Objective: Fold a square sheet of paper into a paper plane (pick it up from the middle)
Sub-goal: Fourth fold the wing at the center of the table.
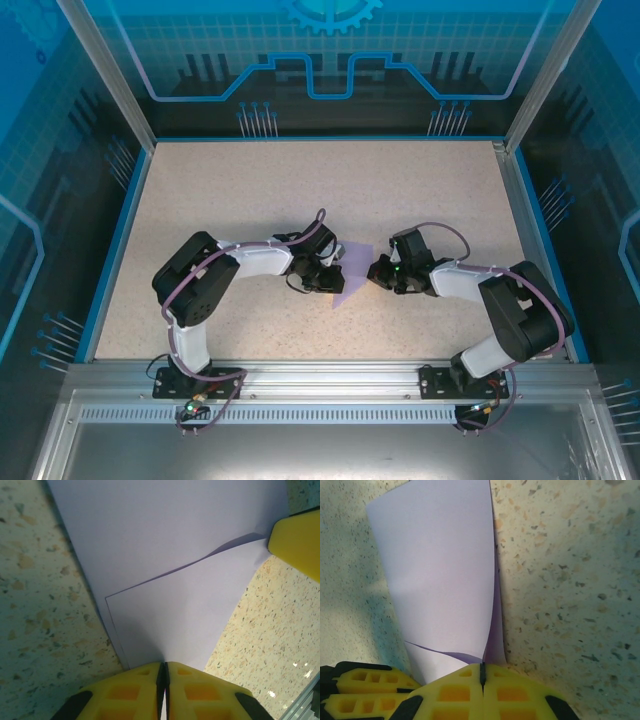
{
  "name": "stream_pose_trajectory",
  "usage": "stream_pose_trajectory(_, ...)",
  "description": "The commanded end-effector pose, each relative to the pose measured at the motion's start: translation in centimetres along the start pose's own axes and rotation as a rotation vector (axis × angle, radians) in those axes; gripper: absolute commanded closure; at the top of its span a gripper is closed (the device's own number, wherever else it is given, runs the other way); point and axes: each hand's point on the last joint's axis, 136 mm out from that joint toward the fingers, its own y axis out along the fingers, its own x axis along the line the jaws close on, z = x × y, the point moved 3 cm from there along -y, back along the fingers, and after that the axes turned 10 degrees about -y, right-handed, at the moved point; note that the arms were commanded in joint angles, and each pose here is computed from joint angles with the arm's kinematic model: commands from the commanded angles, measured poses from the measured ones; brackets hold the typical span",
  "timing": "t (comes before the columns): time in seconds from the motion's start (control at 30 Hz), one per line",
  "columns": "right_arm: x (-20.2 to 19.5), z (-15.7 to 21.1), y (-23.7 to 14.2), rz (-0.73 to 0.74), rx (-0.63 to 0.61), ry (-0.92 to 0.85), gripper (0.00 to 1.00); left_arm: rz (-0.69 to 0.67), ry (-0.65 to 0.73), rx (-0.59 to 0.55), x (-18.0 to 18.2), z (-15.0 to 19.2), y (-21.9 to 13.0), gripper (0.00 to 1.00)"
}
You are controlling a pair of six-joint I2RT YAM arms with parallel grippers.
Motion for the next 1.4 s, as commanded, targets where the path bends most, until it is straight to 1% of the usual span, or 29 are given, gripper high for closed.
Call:
stream_pose_trajectory(0.0, 0.8, -0.2, 0.0, -0.002, 0.007, -0.022, 0.99, -0.076, -0.030, 0.057, 2.0, 1.5, 0.3, 0.86)
stream_pose_trajectory(0.2, 0.6, 0.0, -0.1, 0.009, 0.016, -0.026, 1.00, -0.054, -0.018, 0.017, 0.7, 0.5, -0.8, 0.85)
stream_pose_trajectory(0.4, 0.6, 0.0, -0.1, 0.007, 0.020, -0.030, 1.00, -0.045, -0.028, -0.005, 0.7, -0.9, -1.0, 0.85)
stream_pose_trajectory(0.63, 0.7, 0.0, 0.0, 0.001, 0.024, -0.035, 1.00, -0.020, -0.031, -0.040, -0.2, -2.7, -1.5, 0.86)
stream_pose_trajectory(0.8, 0.9, -0.1, 0.0, -0.006, 0.028, -0.038, 1.00, -0.028, -0.040, -0.023, 0.4, -3.0, -0.7, 0.86)
stream_pose_trajectory(0.97, 1.2, -0.3, 0.0, -0.016, 0.028, -0.038, 1.00, -0.064, -0.039, -0.015, 1.3, -2.9, -0.2, 0.86)
stream_pose_trajectory(1.17, 2.1, -0.7, -0.1, -0.058, 0.026, -0.034, 1.00, -0.086, -0.038, -0.012, 1.8, -3.1, 0.1, 0.87)
stream_pose_trajectory(1.37, 3.4, -1.1, -0.1, -0.111, 0.023, -0.021, 0.99, -0.103, -0.036, -0.002, 2.4, -3.0, 0.7, 0.90)
